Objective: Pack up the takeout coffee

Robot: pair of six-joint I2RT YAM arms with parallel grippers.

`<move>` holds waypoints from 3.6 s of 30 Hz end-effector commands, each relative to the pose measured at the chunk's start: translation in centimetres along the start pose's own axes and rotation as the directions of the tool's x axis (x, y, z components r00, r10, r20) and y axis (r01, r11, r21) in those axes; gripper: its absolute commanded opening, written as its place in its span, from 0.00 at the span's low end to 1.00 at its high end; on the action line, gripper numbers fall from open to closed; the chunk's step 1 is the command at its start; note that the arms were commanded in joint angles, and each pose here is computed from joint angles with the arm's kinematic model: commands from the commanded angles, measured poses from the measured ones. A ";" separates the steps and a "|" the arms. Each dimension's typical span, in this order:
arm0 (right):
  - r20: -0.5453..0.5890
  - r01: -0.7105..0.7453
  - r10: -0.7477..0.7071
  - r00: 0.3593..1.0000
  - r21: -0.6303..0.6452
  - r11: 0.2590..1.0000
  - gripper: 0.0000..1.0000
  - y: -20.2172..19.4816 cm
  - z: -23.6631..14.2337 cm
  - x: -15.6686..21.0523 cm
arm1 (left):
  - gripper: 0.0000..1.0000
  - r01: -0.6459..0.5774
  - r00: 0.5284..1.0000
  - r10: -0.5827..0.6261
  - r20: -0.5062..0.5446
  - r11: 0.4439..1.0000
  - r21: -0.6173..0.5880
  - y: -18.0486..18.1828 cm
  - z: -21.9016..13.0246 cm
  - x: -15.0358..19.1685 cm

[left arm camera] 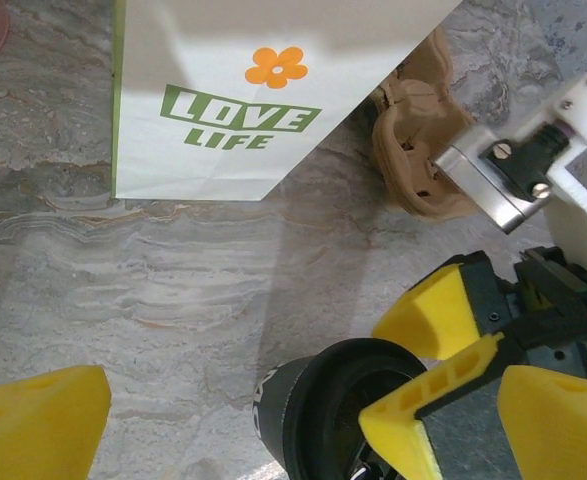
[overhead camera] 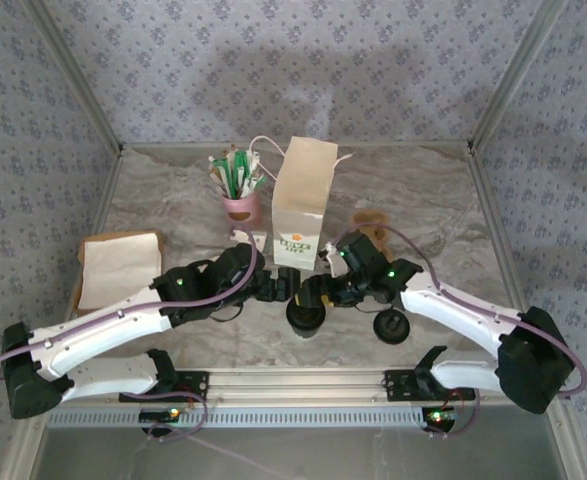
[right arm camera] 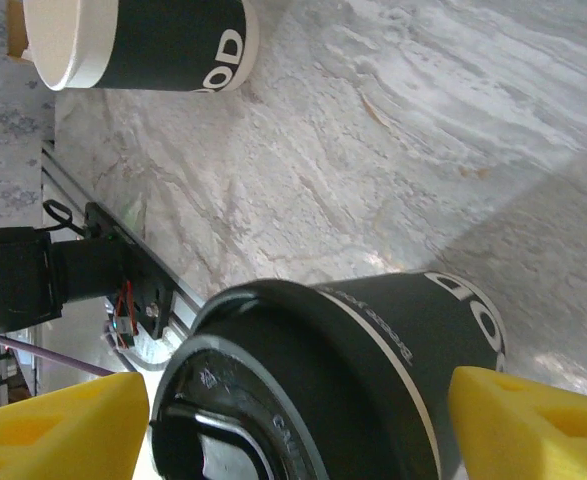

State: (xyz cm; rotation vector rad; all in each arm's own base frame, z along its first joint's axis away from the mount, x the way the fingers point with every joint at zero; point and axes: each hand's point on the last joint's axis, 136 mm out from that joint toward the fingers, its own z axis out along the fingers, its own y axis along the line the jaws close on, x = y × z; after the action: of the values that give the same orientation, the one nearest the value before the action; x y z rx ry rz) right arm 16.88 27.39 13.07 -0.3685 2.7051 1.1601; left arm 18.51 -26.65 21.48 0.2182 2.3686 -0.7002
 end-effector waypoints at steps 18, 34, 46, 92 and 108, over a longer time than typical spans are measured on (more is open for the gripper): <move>0.298 -0.181 0.062 0.952 0.391 0.902 1.00 -8.3 -10.2 -5.8 | 0.99 -0.098 0.995 0.098 0.019 0.994 0.039 -1.5 -1.1 -2.9; 0.301 -0.203 0.071 0.951 0.432 0.879 0.83 -12.8 -11.5 -10.5 | 0.95 -0.040 0.999 0.042 -0.031 0.997 0.060 0.1 2.2 -2.4; 0.254 -0.222 0.072 0.964 0.633 0.742 0.60 -16.6 -11.8 -12.7 | 0.95 -0.064 0.995 0.072 -0.069 0.991 0.114 -0.4 3.3 -1.3; 0.092 -0.170 0.157 0.983 0.770 0.614 0.47 -20.1 -6.6 -13.3 | 0.94 -0.112 0.989 0.122 -0.087 0.987 0.111 0.7 4.1 0.5; 0.101 -0.169 0.144 0.984 0.761 0.626 0.37 -19.1 -7.3 -13.3 | 0.93 -0.107 0.989 0.117 -0.086 0.988 0.113 0.6 4.1 0.5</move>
State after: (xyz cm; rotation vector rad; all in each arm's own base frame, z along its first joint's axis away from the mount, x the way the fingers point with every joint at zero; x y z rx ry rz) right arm 35.05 11.39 7.16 0.0255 2.9227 -0.0638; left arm 20.73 -28.18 17.74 0.4190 2.4073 -0.7561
